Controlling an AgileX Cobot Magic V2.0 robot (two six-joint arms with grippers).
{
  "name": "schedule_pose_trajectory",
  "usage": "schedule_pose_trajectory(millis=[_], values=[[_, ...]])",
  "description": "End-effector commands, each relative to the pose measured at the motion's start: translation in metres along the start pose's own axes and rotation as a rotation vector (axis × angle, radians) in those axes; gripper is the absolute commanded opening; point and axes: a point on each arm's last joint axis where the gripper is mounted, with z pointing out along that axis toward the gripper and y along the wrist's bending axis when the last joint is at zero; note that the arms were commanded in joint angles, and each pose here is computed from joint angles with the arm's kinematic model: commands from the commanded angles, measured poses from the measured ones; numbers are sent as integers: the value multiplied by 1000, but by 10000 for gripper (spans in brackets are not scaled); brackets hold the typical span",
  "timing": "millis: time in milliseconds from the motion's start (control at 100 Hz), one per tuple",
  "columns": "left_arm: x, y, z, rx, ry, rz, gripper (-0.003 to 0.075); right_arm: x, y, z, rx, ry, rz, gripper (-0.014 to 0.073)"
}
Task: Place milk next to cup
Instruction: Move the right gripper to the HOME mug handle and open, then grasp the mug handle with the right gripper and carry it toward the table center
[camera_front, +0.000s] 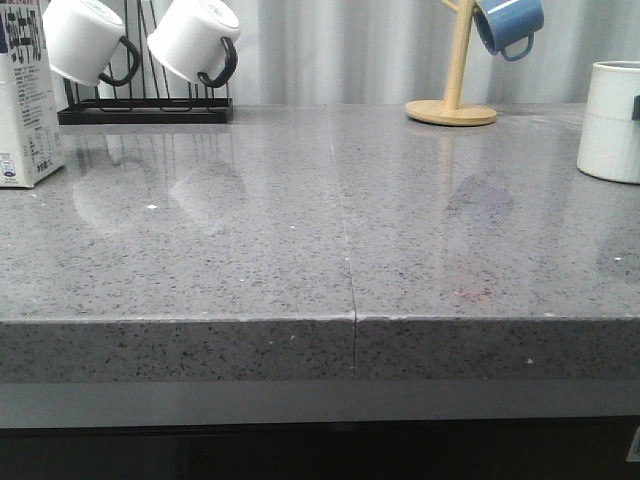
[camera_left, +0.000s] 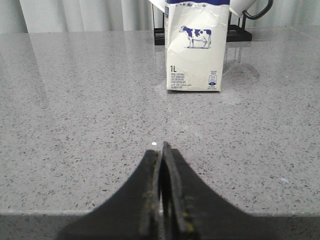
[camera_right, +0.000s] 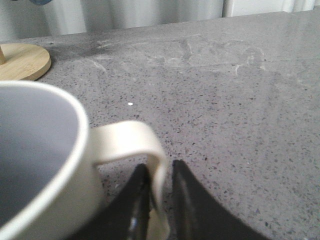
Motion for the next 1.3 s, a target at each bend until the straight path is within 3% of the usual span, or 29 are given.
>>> schedule_pose_trajectory(millis=[0, 110, 380, 680, 1020, 1290], values=[[5, 0, 0, -1, -69, -8, -21, -25, -1, -1, 0, -118, -4, -2], [5, 0, 0, -1, -69, -8, -21, -24, -1, -1, -1, -103, -4, -71], [5, 0, 0, -1, -69, -8, -21, -29, 7, -5, -44, -109, -39, -67], [5, 0, 0, -1, -69, -8, -21, -65, 70, -42, -276, -224, -88, -67], [5, 0, 0, -1, -69, -8, -21, -49, 154, -70, -542, -224, -87, -67], [5, 0, 0, -1, -69, -8, -21, -39, 187, -57, -610, -190, -30, -67]])
